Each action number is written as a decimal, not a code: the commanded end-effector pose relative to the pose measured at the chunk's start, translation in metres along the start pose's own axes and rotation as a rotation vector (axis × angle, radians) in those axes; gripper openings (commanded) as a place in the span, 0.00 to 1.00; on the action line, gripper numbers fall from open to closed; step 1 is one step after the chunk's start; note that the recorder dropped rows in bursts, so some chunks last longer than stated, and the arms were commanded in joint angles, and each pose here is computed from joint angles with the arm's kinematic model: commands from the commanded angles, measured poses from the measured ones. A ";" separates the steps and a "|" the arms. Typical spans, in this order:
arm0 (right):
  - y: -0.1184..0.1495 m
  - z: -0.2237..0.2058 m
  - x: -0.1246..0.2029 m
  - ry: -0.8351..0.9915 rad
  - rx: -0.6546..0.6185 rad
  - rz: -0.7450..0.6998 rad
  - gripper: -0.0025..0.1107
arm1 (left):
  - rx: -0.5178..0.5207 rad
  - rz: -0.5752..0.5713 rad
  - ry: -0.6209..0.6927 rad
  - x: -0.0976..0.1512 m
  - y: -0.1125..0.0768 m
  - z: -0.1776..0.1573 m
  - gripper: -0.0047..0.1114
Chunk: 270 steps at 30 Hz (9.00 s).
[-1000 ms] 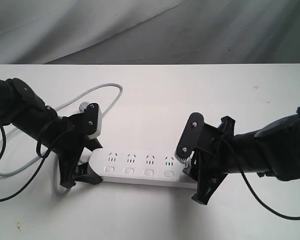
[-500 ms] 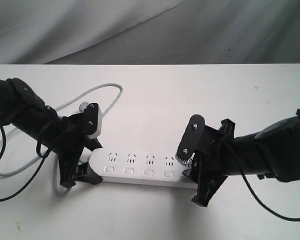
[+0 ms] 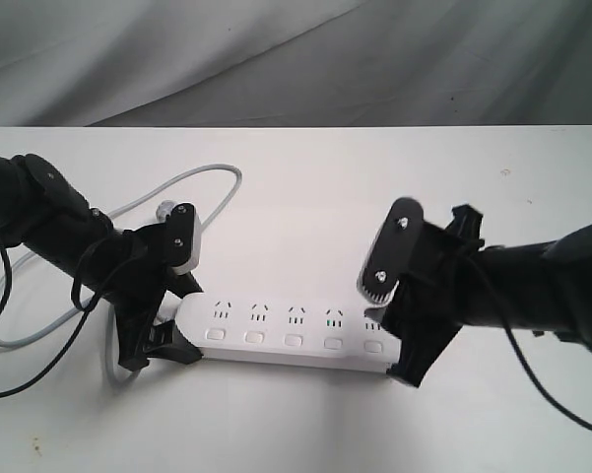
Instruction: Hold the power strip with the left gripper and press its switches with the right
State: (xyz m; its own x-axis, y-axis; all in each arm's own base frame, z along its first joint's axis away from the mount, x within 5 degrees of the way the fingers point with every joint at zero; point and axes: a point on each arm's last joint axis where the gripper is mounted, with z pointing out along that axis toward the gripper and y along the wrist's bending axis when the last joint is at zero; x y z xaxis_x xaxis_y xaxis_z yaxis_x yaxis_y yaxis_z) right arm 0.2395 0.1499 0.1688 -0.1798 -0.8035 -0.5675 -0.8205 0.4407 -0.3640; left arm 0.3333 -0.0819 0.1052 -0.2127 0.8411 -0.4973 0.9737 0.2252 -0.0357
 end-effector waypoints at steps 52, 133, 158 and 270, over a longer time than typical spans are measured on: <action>0.022 -0.181 0.068 -0.397 0.587 0.271 0.02 | -0.008 -0.013 -0.011 -0.002 0.001 -0.001 0.52; 0.084 -0.169 0.141 -0.365 0.670 0.676 0.02 | -0.008 -0.013 -0.011 -0.002 0.001 -0.001 0.52; 0.084 -0.169 0.141 -0.365 0.670 0.679 0.02 | -0.028 -0.039 -0.047 -0.011 0.000 -0.013 0.84; 0.084 -0.169 0.141 -0.366 0.670 0.680 0.02 | -1.051 -0.625 -0.687 0.081 -0.257 -0.129 0.04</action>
State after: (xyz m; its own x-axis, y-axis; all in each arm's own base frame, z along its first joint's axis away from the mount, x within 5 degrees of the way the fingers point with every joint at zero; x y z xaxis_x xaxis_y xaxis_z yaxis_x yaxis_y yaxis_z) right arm 0.0537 0.0065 0.1839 -0.2297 -0.1683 -0.9586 -0.1227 0.9821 -0.1430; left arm 0.0567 -0.0085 0.1884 -0.1964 0.1173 -0.9735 0.1550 0.9841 0.0873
